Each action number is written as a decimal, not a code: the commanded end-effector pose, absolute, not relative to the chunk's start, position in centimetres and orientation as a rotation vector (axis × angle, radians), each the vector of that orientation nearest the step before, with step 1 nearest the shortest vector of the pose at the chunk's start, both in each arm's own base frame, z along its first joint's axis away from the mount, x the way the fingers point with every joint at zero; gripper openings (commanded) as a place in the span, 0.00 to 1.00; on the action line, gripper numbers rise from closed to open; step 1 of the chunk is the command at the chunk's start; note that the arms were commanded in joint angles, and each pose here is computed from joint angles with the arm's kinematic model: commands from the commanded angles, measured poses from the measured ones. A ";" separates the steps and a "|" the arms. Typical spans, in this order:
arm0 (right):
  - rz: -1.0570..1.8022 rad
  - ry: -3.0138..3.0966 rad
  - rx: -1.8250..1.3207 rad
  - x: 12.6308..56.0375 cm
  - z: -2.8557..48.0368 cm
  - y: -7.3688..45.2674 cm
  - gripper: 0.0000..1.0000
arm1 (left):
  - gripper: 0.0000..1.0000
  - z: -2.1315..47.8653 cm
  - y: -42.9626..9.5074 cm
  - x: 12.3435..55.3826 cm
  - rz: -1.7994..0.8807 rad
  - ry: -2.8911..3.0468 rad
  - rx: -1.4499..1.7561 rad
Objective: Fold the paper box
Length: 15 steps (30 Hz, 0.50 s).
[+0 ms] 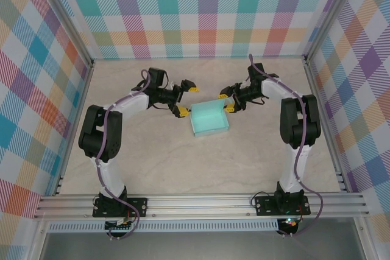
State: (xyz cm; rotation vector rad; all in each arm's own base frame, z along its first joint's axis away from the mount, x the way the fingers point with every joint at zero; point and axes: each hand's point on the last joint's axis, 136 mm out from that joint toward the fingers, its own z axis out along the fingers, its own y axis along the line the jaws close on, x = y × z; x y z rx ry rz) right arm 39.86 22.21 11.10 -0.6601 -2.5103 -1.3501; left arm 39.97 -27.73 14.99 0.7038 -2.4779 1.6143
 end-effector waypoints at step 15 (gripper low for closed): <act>-1.345 -2.529 -0.557 38.0 12.2 22.9 0.52 | 1.00 13.6 -31.8 38.9 1.606 -2.443 0.662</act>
